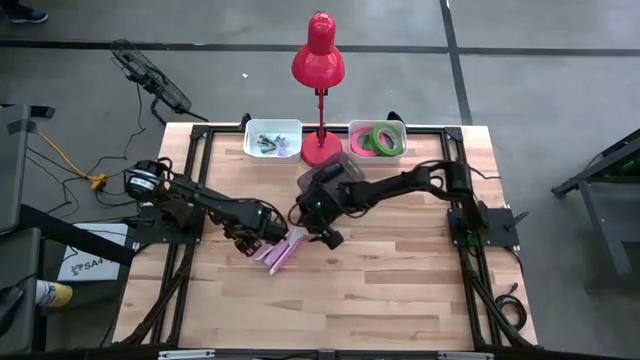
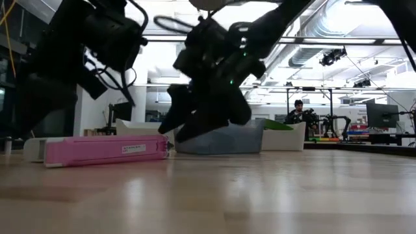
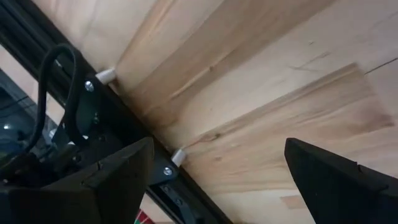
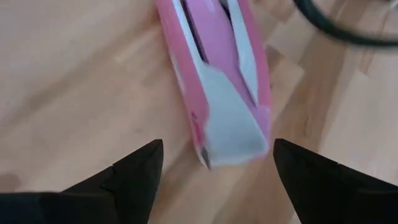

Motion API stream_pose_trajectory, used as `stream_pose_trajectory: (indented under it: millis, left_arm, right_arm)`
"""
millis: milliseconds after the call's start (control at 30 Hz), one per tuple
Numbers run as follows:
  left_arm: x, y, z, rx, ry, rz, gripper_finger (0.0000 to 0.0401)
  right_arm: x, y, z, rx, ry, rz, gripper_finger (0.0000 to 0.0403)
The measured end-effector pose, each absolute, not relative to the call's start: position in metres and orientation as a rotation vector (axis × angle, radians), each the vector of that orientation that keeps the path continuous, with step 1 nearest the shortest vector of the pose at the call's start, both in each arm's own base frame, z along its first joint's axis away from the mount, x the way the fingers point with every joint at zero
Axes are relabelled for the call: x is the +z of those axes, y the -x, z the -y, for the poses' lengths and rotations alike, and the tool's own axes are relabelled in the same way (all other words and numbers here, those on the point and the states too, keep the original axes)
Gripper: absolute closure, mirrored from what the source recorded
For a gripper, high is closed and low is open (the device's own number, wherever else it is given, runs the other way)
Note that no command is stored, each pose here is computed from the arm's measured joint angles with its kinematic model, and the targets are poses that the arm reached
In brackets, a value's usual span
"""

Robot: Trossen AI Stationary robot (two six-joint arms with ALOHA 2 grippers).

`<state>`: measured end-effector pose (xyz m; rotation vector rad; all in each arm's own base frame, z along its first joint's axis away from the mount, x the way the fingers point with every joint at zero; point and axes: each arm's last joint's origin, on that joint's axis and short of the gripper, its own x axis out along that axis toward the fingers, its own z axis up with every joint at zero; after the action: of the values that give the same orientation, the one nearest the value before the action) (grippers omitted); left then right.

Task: Pick and place Stapler, Stapler remover, tape
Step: Put the pink stapler into the black bin

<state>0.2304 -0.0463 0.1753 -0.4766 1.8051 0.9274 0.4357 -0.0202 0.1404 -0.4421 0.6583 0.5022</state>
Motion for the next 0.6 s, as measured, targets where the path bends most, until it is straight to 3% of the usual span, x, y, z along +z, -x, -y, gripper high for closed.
stream_pose_trajectory:
  millis: [600]
  left_arm:
    - [0.166, -0.226, 0.046, 0.932, 0.488, -1.807, 0.0045]
  right_arm:
    - [0.129, -0.454, 0.026, 0.543, 0.463, -0.638, 0.0106]
